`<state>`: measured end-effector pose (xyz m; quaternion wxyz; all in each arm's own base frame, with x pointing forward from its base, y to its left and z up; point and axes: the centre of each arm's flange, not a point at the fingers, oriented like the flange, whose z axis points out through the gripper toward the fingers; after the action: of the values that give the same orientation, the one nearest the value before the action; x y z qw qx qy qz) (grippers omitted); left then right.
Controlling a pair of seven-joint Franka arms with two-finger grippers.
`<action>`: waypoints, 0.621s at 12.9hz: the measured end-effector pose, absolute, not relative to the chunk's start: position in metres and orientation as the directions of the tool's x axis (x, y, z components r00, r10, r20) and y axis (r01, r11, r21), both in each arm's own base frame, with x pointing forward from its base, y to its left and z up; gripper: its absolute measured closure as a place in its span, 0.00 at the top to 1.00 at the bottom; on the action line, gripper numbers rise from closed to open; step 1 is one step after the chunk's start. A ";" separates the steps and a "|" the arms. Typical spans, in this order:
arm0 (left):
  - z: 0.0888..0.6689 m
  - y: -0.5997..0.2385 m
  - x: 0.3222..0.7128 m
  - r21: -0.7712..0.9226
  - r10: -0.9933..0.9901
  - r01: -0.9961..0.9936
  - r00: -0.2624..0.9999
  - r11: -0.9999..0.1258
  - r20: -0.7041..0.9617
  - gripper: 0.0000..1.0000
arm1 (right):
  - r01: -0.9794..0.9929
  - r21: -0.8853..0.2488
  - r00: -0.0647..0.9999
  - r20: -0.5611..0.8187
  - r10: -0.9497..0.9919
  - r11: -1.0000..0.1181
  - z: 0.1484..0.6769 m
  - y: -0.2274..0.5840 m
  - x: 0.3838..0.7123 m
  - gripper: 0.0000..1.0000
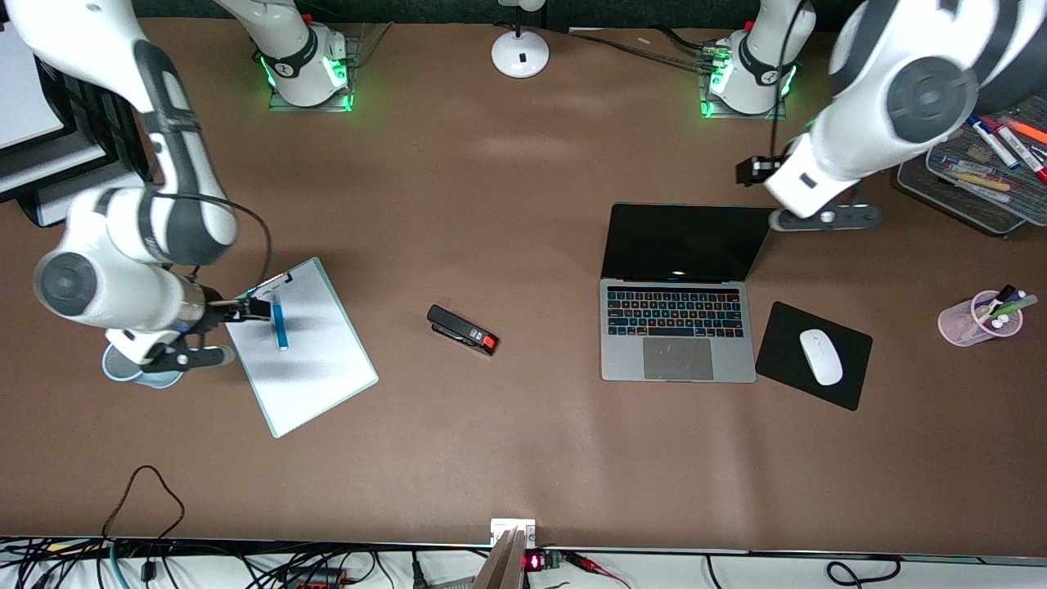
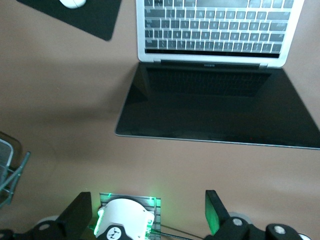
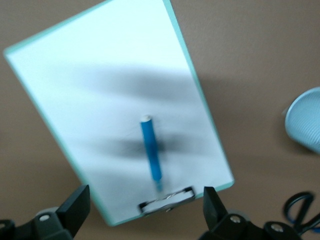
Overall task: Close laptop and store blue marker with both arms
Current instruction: 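Lower the right gripper onto the blue marker while the left gripper reaches the laptop lid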
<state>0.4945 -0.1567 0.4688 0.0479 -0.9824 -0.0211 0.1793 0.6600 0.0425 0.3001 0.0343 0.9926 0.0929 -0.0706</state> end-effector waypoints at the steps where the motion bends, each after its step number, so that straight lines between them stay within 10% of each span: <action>1: 0.455 -0.164 0.488 -0.110 0.053 0.014 0.931 -0.994 -0.362 1.00 | 0.218 0.078 0.967 -0.149 0.205 -0.973 0.292 0.049 0.662 1.00; 8: 0.360 -0.189 0.445 -0.148 0.053 -0.005 0.920 -0.989 -0.387 1.00 | 0.242 0.092 0.965 -0.126 0.230 -0.966 0.246 0.052 0.670 0.99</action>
<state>0.4450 -0.1890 0.3598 0.0731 -0.9772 -0.0124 0.1991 0.6698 0.0519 0.2459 0.0534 0.9898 0.1192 -0.0571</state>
